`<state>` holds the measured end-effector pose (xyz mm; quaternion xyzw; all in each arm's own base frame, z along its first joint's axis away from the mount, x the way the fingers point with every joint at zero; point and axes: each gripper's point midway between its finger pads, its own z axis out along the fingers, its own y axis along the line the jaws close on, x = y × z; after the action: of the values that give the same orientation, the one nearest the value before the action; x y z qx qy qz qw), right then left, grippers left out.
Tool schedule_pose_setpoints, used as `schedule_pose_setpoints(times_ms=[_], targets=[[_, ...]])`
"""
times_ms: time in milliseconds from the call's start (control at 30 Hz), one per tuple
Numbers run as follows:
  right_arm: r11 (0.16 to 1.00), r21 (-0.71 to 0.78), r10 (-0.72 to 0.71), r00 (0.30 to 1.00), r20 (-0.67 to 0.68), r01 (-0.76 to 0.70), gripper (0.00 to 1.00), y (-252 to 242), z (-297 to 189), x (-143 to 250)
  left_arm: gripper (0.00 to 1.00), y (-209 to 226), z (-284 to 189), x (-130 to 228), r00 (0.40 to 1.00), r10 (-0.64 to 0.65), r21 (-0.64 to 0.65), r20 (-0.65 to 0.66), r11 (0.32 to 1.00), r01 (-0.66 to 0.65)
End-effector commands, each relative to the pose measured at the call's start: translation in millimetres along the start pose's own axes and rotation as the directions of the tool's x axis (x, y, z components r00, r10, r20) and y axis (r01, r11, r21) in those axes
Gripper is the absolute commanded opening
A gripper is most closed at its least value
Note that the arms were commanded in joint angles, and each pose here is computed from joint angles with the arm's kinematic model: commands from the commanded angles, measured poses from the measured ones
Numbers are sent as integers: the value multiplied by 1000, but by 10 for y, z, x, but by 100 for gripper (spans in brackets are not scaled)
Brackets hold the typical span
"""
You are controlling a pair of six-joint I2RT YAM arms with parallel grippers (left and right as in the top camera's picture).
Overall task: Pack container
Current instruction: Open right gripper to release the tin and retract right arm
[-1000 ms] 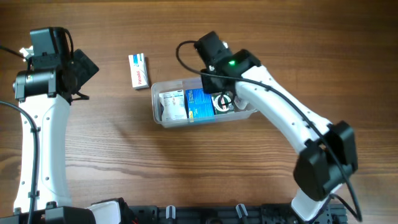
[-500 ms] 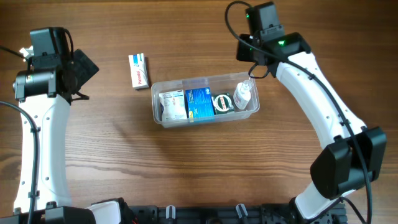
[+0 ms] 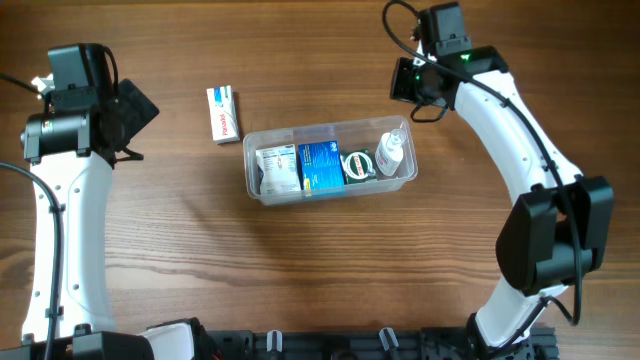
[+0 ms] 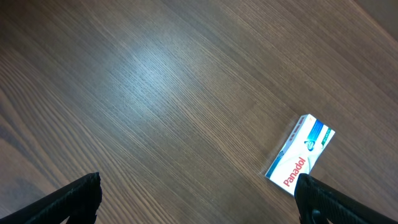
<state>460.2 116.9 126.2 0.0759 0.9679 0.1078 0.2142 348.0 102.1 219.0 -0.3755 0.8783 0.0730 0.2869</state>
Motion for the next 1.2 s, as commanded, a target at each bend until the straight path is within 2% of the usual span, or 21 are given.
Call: schedule_pose_setpoints(times_ms=[0, 300, 1000, 1100, 1167], targets=[[1000, -10, 21, 999, -45, -21, 4, -68, 95, 30, 100, 19, -32, -46, 1000, -3, -3, 16, 1000, 3], [1000, -10, 24, 991, -133, -25, 4, -102, 235, 218, 100, 19, -32, -47, 1000, -3, -3, 17, 1000, 3], [999, 29, -20, 960, -278, 29, 4, -232, 158, 570, 100, 19, -32, -46, 1000, -3, -3, 16, 1000, 3], [994, 105, 3, 970, -242, 23, 4, -444, 158, 467, 100, 19, -32, -47, 1000, -3, -3, 17, 1000, 3], [990, 133, 69, 972, -227, -40, 4, -724, 126, 372, 100, 18, -32, -47, 1000, -3, -3, 16, 1000, 3]])
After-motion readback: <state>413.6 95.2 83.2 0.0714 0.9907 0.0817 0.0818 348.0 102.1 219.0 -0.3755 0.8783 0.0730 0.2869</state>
